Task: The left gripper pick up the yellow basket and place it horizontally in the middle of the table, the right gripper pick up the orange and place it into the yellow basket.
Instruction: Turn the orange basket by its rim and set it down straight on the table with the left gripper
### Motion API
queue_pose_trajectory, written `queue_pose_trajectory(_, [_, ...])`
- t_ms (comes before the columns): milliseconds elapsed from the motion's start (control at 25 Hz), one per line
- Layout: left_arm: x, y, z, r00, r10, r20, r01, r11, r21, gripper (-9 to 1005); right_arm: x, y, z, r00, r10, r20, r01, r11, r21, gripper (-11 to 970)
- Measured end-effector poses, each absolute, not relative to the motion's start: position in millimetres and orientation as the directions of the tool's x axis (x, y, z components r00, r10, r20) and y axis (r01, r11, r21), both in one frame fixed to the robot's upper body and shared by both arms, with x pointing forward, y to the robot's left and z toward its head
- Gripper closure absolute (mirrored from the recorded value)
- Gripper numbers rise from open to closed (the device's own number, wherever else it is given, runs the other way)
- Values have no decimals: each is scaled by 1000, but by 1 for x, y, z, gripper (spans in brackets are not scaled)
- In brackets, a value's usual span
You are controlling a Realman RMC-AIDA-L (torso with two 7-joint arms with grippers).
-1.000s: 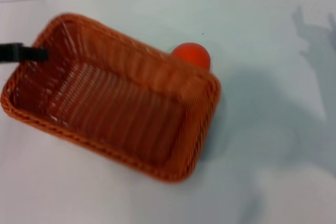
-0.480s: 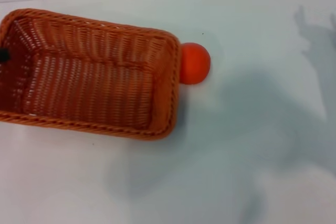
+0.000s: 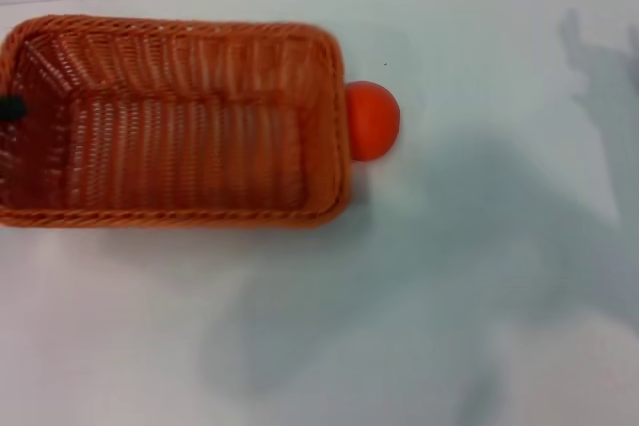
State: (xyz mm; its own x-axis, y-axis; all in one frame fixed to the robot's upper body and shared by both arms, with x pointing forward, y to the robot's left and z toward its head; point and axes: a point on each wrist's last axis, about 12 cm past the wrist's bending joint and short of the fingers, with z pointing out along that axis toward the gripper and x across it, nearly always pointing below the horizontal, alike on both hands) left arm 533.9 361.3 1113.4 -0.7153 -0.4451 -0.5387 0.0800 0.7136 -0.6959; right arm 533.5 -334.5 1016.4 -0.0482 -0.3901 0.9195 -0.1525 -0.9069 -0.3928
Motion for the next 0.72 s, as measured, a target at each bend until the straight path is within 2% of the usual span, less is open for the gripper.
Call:
queue_pose_trajectory(240, [537,344,1096,-726,-468,-504,92,660,-745,827,533,-338,1016,-49,-389,920,-165,-905,-392,133])
queue_pose_trajectory(520, [542,334,1097,-721,-471,-508,126,632,-764,826,534,-338,1016,-45,-388,920,-167,-905,-390,132])
queue_pose_trajectory(720, [550,313,1095,-734,-461,-498,162,593,-789,825,534,-339,1016,-44,-393,918,-176,-902,-394,132])
